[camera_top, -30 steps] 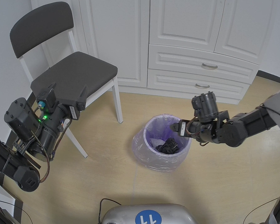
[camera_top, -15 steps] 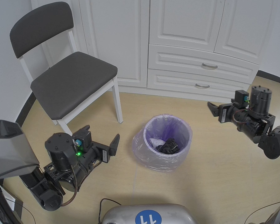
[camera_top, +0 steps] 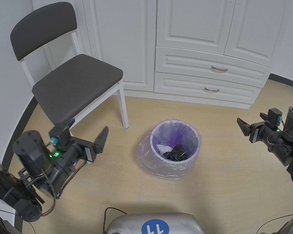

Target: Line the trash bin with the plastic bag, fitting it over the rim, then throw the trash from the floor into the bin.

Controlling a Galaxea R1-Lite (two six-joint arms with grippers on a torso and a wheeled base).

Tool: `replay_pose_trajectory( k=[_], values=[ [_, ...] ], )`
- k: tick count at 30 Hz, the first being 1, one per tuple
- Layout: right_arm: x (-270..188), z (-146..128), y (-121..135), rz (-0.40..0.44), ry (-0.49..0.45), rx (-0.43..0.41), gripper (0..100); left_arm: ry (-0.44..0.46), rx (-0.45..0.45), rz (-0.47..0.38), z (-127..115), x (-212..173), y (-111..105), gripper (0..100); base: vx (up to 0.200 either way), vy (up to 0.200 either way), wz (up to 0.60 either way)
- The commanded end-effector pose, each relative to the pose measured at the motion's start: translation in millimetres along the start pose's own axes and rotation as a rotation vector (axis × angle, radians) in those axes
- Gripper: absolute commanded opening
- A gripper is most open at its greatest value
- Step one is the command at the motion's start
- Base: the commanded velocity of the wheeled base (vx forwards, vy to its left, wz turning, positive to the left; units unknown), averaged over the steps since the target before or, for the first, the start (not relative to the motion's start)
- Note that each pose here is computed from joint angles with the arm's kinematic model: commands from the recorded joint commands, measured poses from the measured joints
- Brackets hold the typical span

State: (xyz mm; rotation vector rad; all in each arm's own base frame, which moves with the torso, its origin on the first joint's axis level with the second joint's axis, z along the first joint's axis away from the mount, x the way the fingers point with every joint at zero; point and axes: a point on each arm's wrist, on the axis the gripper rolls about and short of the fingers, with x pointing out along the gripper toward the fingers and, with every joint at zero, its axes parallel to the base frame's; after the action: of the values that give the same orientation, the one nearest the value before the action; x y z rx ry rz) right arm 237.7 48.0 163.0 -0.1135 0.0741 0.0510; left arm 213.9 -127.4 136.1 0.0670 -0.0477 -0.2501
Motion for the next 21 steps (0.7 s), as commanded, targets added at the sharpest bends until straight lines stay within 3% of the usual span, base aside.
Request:
replay_pose_trajectory(
  k=[1, 6, 9, 17, 21],
  values=[
    [-74.3, 12.0, -17.9, -0.004, -0.161, 0.03, 100, -0.148, -0.024, 0.036, 45.3, -67.5, 28.9, 100, 0.0, 0.0, 0.0],
    [-117.5, 34.7, -26.5, -0.028, -0.305, 0.051, 100, -0.22, -0.041, 0.114, 63.7, -92.1, 43.8, 100, 0.0, 0.0, 0.0],
    [-149.7, 44.0, -31.7, -0.032, -0.367, 0.06, 100, -0.27, -0.003, 0.2, 75.6, -109.8, 56.1, 100, 0.0, 0.0, 0.0],
    [-224.3, 44.7, -42.6, -0.045, -0.47, 0.094, 100, -0.37, 0.011, 0.358, 92.6, -154.5, 79.8, 100, 0.0, 0.0, 0.0],
    [-249.3, 42.9, -45.7, -0.12, -0.54, 0.114, 100, -0.394, 0.02, 0.393, 93.3, -175.3, 83.8, 100, 0.0, 0.0, 0.0]
  ],
)
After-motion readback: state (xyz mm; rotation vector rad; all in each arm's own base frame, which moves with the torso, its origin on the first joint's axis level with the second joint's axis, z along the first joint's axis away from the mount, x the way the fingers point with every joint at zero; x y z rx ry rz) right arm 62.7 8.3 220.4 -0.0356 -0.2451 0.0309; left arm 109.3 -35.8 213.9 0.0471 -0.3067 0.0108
